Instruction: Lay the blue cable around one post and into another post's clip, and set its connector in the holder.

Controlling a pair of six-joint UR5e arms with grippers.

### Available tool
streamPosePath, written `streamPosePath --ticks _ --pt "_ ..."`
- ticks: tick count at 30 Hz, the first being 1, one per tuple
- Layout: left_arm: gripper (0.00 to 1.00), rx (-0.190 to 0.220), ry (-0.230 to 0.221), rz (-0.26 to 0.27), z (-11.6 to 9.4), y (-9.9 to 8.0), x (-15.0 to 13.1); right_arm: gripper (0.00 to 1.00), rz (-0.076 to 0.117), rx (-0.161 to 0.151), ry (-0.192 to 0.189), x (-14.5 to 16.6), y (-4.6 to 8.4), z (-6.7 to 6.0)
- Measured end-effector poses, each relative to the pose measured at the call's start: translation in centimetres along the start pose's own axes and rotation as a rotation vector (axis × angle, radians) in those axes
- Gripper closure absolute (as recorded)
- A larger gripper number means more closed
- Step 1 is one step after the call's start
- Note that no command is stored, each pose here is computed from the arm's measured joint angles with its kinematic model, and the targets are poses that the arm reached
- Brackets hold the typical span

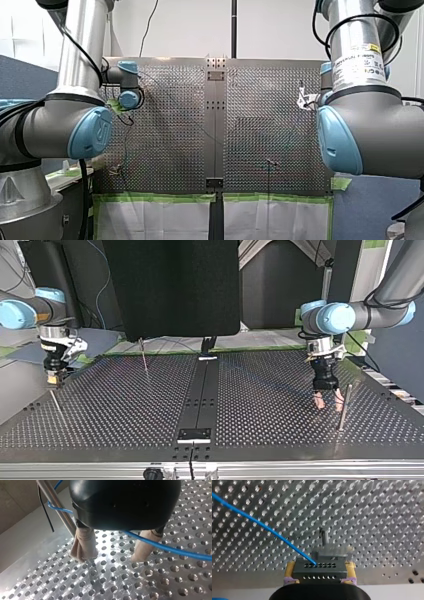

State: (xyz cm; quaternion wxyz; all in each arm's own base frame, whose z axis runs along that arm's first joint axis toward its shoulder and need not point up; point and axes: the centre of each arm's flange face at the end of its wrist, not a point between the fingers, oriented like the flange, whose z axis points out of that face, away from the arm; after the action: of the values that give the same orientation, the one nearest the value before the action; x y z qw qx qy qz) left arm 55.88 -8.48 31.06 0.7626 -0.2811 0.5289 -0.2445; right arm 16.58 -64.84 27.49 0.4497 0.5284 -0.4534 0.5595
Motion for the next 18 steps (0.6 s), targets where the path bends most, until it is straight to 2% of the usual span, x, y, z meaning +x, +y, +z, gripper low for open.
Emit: streamPosePath --ticks 5,9,13,18 --pt "0.0 0.001 0.001 0.0 0.0 -0.1 0.0 1.0 0.015 0.029 -0.01 1.1 -0.6 0.5" --pt "0.0 0.002 0.002 0.001 0.0 -0.1 0.1 1.0 0.032 0.058 -0.034 1.3 -1.0 0.4" --pt "0.0 0.001 0.001 0.002 0.0 -0.1 0.1 1.0 0.051 0.07 -0.061 1.1 -0.6 0.2" --pt "0.0 0.0 0.001 0.003 0.0 -0.1 0.1 1.0 0.058 0.073 -0.07 1.1 0.1 0.2"
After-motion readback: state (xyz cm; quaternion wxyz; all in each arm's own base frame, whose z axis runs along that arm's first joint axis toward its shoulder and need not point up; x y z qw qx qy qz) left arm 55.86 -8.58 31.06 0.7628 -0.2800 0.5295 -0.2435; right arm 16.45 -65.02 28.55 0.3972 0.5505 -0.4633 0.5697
